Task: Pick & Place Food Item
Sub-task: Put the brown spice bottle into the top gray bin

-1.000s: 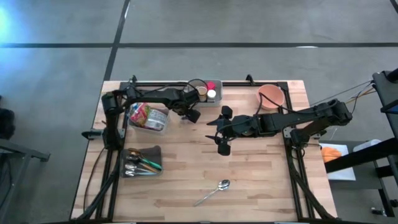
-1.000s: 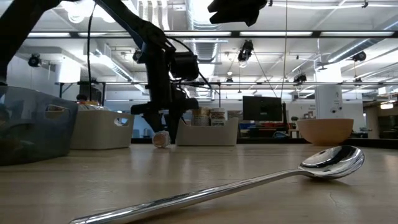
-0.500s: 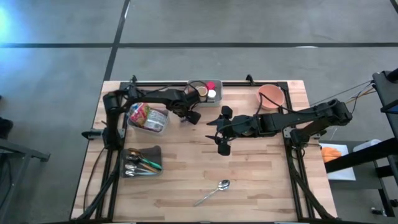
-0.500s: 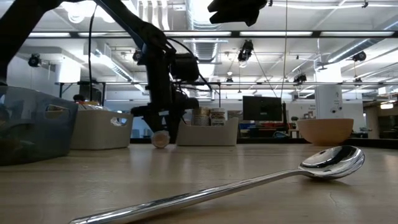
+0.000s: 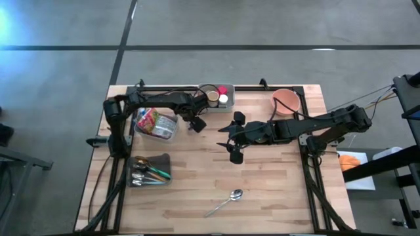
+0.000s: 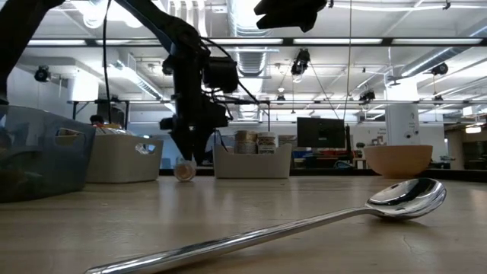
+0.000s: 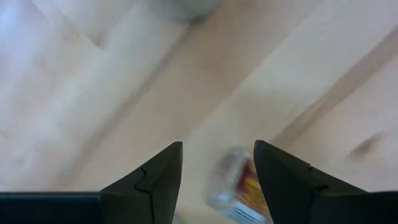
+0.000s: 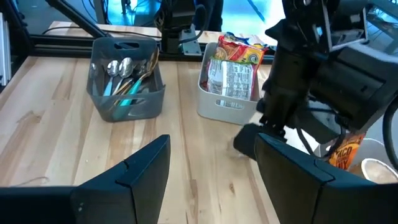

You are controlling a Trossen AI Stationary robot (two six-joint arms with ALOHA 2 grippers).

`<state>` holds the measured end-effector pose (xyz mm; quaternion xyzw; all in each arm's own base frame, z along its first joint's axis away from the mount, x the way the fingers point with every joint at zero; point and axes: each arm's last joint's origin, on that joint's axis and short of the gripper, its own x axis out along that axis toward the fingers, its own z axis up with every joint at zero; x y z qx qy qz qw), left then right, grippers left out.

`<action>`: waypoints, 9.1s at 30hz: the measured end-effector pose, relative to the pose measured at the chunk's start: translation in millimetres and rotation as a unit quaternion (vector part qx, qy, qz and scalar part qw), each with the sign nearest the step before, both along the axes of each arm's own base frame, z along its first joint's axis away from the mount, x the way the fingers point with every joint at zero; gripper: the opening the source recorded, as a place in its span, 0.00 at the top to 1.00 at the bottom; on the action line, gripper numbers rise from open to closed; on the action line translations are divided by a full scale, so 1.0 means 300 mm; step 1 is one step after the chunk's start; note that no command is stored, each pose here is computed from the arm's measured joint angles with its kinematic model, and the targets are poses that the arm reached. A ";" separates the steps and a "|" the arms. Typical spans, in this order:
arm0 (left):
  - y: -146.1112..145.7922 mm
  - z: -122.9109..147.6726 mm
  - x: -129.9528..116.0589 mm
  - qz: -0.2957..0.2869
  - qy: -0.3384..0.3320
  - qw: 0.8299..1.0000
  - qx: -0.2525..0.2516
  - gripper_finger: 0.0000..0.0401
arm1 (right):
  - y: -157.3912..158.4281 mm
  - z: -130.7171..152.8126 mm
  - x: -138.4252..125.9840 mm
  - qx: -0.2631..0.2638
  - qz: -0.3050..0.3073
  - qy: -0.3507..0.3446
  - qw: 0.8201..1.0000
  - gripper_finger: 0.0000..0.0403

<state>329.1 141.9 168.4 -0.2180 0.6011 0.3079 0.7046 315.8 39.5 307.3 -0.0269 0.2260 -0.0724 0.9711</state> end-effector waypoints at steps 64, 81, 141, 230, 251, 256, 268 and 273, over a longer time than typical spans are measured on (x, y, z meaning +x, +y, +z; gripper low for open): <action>-0.272 -0.091 -0.093 -0.789 0.254 0.553 0.080 0.50 | 0.000 0.000 0.000 0.000 0.000 0.000 1.000 0.42; -0.267 -0.084 -0.051 -0.767 0.210 0.591 0.136 0.50 | 0.000 0.000 0.000 -0.002 0.001 0.000 1.000 0.42; -0.374 0.028 0.025 -0.479 -0.116 0.868 0.058 0.50 | 0.000 0.000 0.000 0.000 0.000 0.000 1.000 0.42; -0.390 0.177 0.047 -0.400 -0.299 0.866 0.019 0.50 | -0.058 -0.408 0.029 0.114 -0.049 -0.071 0.990 0.42; -0.392 0.180 0.049 -0.401 -0.308 0.863 0.011 0.50 | -0.066 -0.407 0.028 0.126 -0.053 -0.070 0.988 0.59; -0.394 0.181 0.051 -0.382 -0.314 0.869 -0.001 0.50 | -0.066 -0.398 0.024 0.138 -0.055 -0.072 0.986 0.59; -0.399 0.308 -0.007 -0.310 -0.370 0.875 -0.016 0.50 | -0.119 -0.308 -0.034 0.129 -0.101 -0.079 0.983 0.59; -0.403 0.393 -0.063 -0.299 -0.401 0.866 -0.008 0.50 | -0.188 -0.229 -0.086 0.116 -0.137 -0.104 0.978 0.59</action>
